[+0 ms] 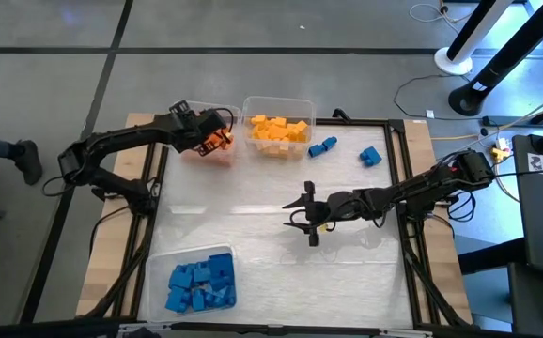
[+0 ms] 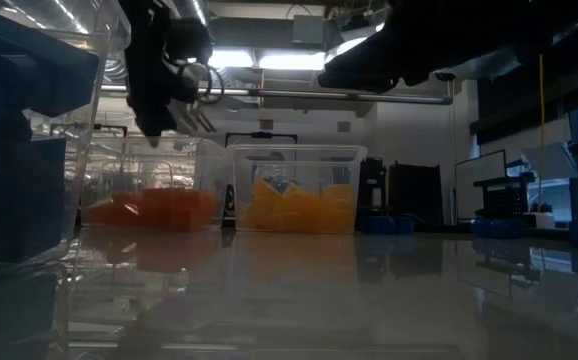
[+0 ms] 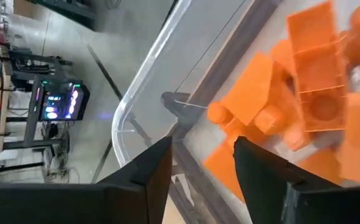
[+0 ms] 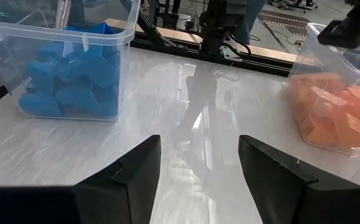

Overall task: Sort blocks
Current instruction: Put the blue game piece into the bottom transparent bin

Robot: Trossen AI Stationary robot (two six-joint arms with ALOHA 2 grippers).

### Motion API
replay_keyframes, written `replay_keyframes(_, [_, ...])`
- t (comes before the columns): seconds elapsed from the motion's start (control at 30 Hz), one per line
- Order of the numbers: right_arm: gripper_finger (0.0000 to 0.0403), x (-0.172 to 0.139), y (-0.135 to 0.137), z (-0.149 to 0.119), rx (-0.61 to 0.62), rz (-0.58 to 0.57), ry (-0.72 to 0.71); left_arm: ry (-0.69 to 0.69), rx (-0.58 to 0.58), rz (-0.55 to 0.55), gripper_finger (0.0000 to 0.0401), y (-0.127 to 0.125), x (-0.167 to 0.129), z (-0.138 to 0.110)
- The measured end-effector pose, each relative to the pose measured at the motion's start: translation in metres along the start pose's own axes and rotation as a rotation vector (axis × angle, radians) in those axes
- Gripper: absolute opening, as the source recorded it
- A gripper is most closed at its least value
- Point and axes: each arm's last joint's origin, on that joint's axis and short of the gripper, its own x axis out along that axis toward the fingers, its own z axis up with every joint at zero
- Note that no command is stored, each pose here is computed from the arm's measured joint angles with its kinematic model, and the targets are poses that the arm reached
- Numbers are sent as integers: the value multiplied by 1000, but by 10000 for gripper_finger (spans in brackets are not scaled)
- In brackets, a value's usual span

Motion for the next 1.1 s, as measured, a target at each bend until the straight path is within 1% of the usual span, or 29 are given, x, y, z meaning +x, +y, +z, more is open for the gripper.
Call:
replay_keyframes(0.1, [218,-3,-10,4,14,-27,-13,-41,-46,-23,158,7,-15,1])
replay_keyframes(0.23, [218,-15,-29,11,29,-82,-6,-140,-199,-104,152,19,-42,-10])
replay_keyframes(0.3, [218,-24,-40,12,32,-109,28,-187,-250,-159,151,28,-57,-21])
replay_keyframes(0.4, [218,-42,-55,11,5,-146,120,-263,-361,-230,151,40,-76,-44])
replay_keyframes(0.47, [218,-55,-63,8,-1,-164,198,-309,-464,-312,151,44,-86,-61])
replay_keyframes(0.57, [218,-71,-72,2,25,-188,303,-355,-540,-458,151,44,-94,-86])
replay_keyframes(0.67, [218,-81,-79,-5,98,-234,384,-382,-573,-569,151,37,-95,-108])
replay_keyframes(0.73, [218,-86,-83,-10,134,-286,447,-390,-584,-605,150,31,-92,-120])
replay_keyframes(0.8, [218,-91,-88,-17,198,-348,513,-397,-593,-633,151,23,-88,-129])
replay_keyframes(0.93, [218,-101,-100,-31,370,-461,617,-484,-591,-721,150,7,-83,-132])
replay_keyframes(1.1, [218,-116,-121,-46,488,-583,735,-662,-544,-816,150,-10,-86,-124])
